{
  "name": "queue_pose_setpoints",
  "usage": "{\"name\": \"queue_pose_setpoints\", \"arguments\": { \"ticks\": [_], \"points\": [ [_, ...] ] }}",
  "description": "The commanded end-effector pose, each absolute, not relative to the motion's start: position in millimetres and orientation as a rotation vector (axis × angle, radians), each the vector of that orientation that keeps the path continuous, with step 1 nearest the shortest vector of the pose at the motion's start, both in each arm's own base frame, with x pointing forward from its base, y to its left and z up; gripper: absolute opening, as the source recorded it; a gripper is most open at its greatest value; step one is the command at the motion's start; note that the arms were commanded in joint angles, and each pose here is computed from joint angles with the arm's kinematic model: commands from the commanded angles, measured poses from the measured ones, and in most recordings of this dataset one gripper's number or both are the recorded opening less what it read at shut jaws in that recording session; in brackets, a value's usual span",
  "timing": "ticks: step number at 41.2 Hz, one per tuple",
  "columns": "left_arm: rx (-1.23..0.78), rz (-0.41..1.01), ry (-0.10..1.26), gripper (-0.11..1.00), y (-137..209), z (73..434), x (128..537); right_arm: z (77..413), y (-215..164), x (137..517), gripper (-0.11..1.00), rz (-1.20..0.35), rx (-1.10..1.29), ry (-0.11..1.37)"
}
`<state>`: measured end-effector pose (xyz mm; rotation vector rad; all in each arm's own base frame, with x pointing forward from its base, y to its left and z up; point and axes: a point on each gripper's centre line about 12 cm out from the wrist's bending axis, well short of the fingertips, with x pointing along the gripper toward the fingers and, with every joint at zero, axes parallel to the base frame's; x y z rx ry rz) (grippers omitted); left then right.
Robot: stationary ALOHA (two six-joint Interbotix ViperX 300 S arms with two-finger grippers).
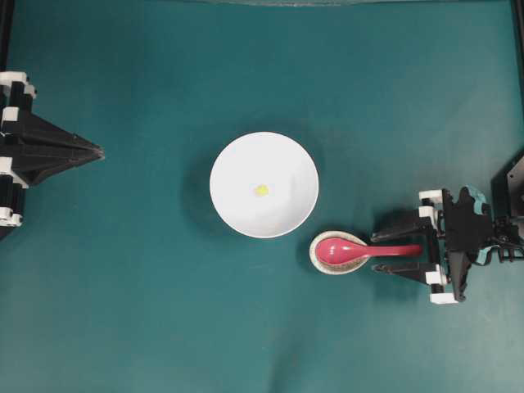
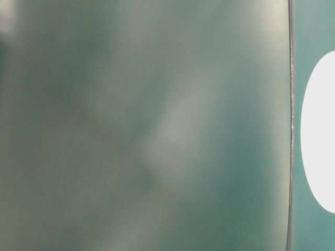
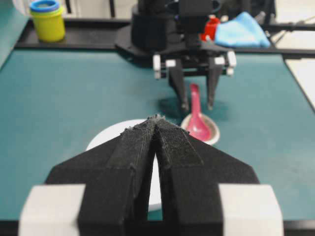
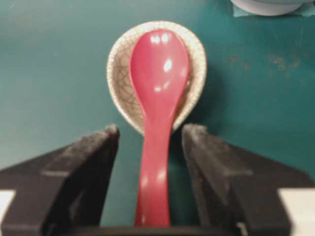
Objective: Scoop the yellow hexagonal prism block from the bowl with a spoon using the right arm.
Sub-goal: 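Close the right gripper on the pink spoon's handle end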
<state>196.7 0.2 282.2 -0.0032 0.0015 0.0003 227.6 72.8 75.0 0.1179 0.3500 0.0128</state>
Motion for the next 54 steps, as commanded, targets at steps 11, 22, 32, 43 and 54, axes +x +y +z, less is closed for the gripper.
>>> {"name": "queue_pose_setpoints", "arguments": {
  "ticks": [11, 22, 32, 43, 54],
  "points": [
    [-0.003, 0.001, -0.026, 0.00, 0.4, 293.3, 199.0, 77.3, 74.3, 226.4, 0.56, 0.027, 0.114, 0.342],
    [-0.003, 0.001, -0.026, 0.00, 0.4, 293.3, 199.0, 77.0, 74.6, 226.4, 0.55, 0.029, 0.112, 0.343],
    [-0.003, 0.001, -0.026, 0.00, 0.4, 293.3, 199.0, 77.0, 74.9, 226.7, 0.55, 0.030, 0.113, 0.344],
    [-0.003, 0.001, -0.028, 0.00, 0.4, 293.9, 199.1, 78.0, 76.1, 229.0, 0.55, 0.029, 0.117, 0.337],
    [-0.003, 0.001, -0.026, 0.00, 0.4, 293.3, 199.0, 78.1, 75.7, 228.6, 0.51, 0.028, 0.118, 0.337]
  ]
}}
